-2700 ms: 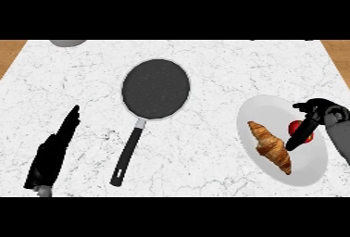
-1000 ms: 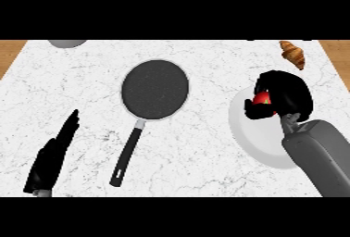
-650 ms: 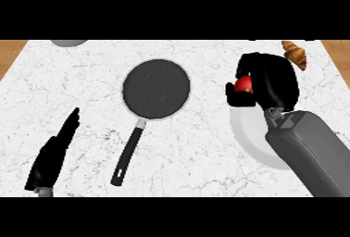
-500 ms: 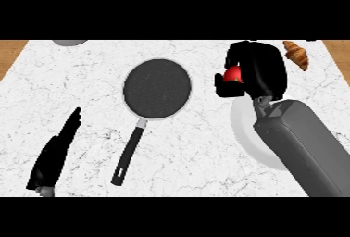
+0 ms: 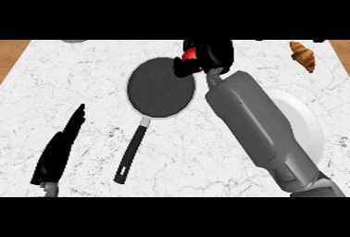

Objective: Pick the tomato from the plate and place it in the pan

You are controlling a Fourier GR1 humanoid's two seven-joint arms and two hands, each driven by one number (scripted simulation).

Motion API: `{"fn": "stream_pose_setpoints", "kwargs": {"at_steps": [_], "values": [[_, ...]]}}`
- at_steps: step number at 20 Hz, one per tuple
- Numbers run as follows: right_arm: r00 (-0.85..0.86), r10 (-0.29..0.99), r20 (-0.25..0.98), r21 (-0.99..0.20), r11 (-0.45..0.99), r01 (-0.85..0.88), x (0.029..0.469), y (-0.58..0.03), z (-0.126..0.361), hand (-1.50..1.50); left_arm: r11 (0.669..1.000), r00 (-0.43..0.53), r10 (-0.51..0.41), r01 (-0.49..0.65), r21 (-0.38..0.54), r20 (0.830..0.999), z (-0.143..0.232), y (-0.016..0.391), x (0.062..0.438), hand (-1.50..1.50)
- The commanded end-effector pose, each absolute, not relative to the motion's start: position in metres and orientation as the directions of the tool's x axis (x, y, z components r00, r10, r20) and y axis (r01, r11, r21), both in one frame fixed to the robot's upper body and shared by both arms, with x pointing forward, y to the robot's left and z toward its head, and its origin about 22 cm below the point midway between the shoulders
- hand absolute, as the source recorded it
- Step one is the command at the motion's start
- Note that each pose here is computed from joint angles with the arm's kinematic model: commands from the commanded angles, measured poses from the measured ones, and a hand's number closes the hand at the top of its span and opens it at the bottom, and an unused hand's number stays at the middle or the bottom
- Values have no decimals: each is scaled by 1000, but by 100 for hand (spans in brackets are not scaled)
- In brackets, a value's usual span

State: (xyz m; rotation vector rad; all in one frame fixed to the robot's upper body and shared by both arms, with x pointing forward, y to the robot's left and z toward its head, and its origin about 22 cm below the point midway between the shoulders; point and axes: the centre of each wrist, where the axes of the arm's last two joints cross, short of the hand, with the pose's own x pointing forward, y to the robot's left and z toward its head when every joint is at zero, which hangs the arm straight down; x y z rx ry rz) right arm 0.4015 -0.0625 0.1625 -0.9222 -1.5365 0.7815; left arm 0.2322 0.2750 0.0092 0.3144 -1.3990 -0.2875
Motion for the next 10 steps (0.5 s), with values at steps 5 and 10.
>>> {"fn": "stream_pose_setpoints", "kwargs": {"at_steps": [5, 10], "values": [[-26, 860, 509, -859, 510, 42, 432, -35, 148, 150, 922, 112, -387, 47, 384, 915, 9, 269, 238, 0], [-1, 902, 432, -901, 431, -50, 434, -43, 112, 150, 918, 97, -395, 69, 390, 913, 19, 258, 243, 0]]}}
